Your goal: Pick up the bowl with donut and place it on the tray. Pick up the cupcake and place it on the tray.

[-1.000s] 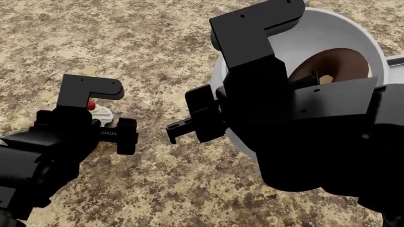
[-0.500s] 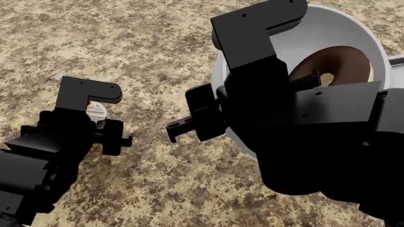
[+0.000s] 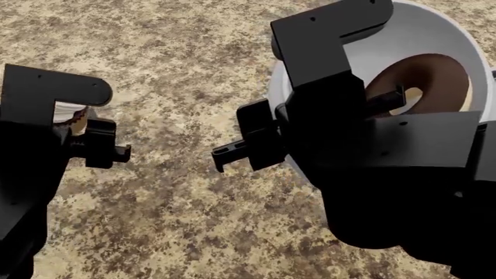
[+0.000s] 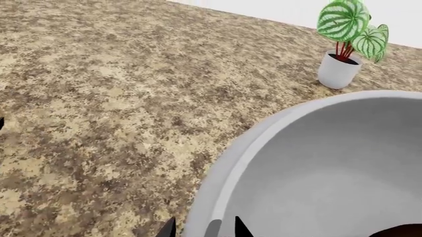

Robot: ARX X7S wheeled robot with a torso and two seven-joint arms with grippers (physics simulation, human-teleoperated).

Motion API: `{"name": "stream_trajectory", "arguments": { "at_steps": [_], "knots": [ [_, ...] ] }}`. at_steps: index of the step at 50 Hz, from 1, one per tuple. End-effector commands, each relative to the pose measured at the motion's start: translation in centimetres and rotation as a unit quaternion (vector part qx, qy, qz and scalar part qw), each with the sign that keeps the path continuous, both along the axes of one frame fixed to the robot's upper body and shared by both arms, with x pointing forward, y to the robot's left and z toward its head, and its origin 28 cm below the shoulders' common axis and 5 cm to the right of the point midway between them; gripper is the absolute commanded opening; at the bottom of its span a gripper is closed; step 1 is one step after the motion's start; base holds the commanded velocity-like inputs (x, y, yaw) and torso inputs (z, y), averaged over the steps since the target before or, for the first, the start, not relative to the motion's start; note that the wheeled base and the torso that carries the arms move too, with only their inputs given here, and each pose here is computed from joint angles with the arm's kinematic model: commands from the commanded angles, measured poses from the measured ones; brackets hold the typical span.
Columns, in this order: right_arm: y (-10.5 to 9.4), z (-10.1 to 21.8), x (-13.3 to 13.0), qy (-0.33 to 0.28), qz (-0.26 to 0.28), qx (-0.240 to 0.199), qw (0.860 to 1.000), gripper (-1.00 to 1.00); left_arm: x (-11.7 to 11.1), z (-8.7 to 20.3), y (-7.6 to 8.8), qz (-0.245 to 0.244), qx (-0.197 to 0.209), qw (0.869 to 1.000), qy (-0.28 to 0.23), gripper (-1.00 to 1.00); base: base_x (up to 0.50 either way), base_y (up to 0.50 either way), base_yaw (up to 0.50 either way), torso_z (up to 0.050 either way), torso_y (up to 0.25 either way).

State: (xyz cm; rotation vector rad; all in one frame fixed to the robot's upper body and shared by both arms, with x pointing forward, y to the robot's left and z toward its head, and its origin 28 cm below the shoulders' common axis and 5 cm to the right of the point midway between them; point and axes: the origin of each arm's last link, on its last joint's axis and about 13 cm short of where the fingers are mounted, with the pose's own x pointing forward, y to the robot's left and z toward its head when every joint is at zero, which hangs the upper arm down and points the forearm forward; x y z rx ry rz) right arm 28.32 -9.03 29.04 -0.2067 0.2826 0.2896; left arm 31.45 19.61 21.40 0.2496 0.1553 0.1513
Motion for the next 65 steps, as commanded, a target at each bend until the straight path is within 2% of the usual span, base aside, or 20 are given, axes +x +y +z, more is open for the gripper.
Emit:
{"name": "stream_trajectory", "arguments": {
  "at_steps": [1,22,65],
  "knots": [
    [-0.4,0.1,0.9,-0.003,-0.007,0.024,1.000,-1.00,-2.3,0.3,-0.7,-0.036,-0.008,0.999,-0.033,-1.00,-0.13,-0.48,0.00,0.000,0.000],
    [-0.1,-0.4,1.3,-0.003,0.011,0.039,0.999,-1.00,-2.7,-0.1,-1.0,-0.048,0.001,0.998,-0.035,-1.00,-0.13,-0.48,0.00,0.000,0.001],
    [-0.1,-0.2,1.7,-0.014,-0.002,0.071,0.997,-1.00,-2.5,-0.7,-0.6,-0.046,0.002,0.998,-0.035,-1.00,-0.13,-0.48,0.00,0.000,0.001]
  ]
}}
